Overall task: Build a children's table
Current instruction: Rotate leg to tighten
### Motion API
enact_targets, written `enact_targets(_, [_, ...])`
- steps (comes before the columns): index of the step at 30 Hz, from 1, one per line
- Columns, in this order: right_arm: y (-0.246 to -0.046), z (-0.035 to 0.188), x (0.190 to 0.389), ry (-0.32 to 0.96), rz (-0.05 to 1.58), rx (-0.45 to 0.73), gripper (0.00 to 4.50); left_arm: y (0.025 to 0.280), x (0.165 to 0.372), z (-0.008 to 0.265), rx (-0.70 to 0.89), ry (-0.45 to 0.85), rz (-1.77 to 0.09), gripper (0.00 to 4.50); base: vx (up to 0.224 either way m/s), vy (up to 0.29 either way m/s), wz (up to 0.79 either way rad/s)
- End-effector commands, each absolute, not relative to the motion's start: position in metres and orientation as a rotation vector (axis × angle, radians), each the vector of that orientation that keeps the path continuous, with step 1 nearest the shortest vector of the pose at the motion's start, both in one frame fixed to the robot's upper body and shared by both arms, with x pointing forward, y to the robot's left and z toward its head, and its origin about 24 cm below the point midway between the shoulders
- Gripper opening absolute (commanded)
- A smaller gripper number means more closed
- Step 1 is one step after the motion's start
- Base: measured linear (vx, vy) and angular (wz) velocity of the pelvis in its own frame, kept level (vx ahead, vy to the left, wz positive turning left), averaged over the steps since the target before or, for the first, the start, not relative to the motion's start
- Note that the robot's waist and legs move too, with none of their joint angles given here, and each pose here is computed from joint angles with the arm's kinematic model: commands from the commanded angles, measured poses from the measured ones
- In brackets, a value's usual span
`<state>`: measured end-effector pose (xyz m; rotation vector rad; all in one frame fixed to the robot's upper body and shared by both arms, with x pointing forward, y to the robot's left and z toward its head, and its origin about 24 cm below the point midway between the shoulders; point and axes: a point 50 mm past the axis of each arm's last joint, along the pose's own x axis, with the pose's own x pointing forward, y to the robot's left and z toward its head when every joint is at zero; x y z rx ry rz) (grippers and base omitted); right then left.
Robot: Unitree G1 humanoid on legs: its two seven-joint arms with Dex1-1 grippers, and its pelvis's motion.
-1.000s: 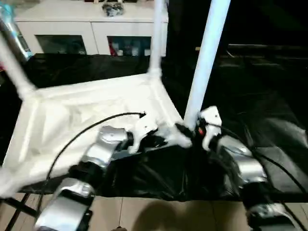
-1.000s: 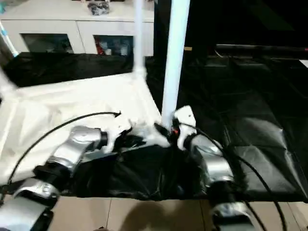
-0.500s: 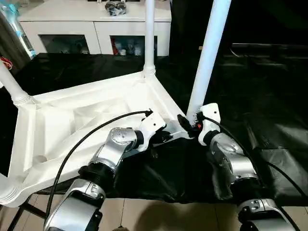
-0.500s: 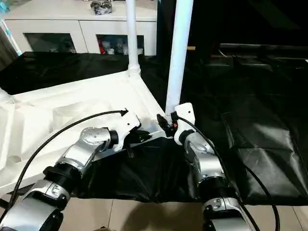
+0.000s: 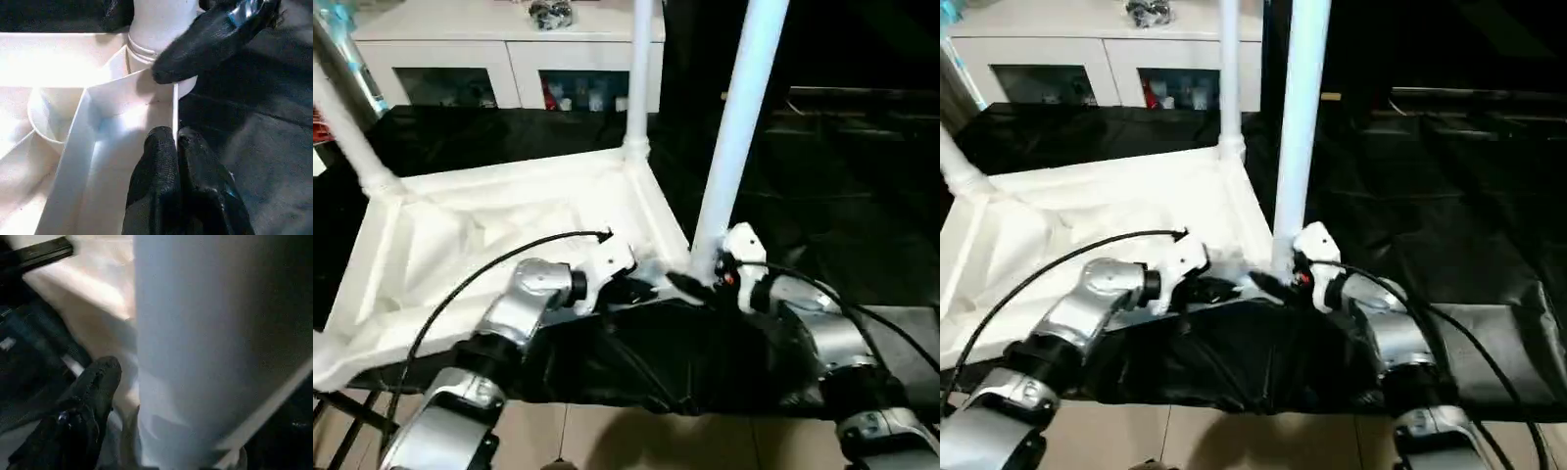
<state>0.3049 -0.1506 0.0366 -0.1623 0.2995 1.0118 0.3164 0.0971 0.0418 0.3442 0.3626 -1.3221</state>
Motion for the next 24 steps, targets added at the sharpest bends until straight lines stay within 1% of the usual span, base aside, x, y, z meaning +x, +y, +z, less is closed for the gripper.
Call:
enact_targets(1, [-0.128,0.023,0.285,0.384,1.240,-0.122,3.59,0.084,0.314,0.056,0.343,0.270,-1.414,0.00,0.000,0.000,0.00])
enact_targets(3, [-0.128,0.025,0.277,0.411,1.333,-0.111,3.59,0.087,0.314,0.057,0.348,0.278,-1.439,0.00,0.000,0.000,0.00])
enact_targets(4, [-0.128,0.025,0.277,0.411,1.333,-0.111,3.59,0.087,0.314,0.057,0.348,0.278,-1.439,0.00,0.000,0.000,0.00])
enact_targets(8, [-0.130,0.026,0.267,0.457,1.464,-0.129,3.59,0.092,0.312,0.058,0.365,0.297,-1.492,0.00,0.000,0.000,0.00])
enact_targets(13, [-0.131,0.028,0.264,0.473,1.505,-0.133,3.59,0.094,0.312,0.059,0.371,0.305,-1.515,0.00,0.000,0.000,0.00])
enact_targets(15, [-0.131,0.029,0.262,0.483,1.524,-0.117,3.34,0.094,0.312,0.060,0.371,0.307,-1.522,0.00,0.000,0.000,0.00])
enact_targets(16, [-0.132,0.030,0.261,0.490,1.536,-0.109,3.34,0.094,0.312,0.060,0.372,0.308,-1.525,0.00,0.000,0.000,0.00])
enact_targets(18, [-0.132,0.030,0.261,0.494,1.540,-0.106,3.19,0.094,0.312,0.060,0.371,0.309,-1.527,0.00,0.000,0.000,0.00])
enact_targets(20, [-0.132,0.030,0.260,0.495,1.543,-0.105,2.92,0.094,0.313,0.060,0.370,0.309,-1.528,0.00,0.000,0.000,0.00])
enact_targets(21, [-0.133,0.030,0.260,0.496,1.544,-0.105,2.92,0.094,0.313,0.060,0.370,0.309,-1.528,0.00,0.000,0.000,0.00])
enact_targets(23, [-0.132,0.031,0.260,0.497,1.545,-0.104,2.73,0.094,0.313,0.060,0.369,0.308,-1.525,0.00,0.000,0.000,0.00])
enact_targets(24, [-0.132,0.031,0.260,0.494,1.542,-0.106,2.73,0.094,0.313,0.060,0.368,0.308,-1.524,0.00,0.000,0.000,0.00])
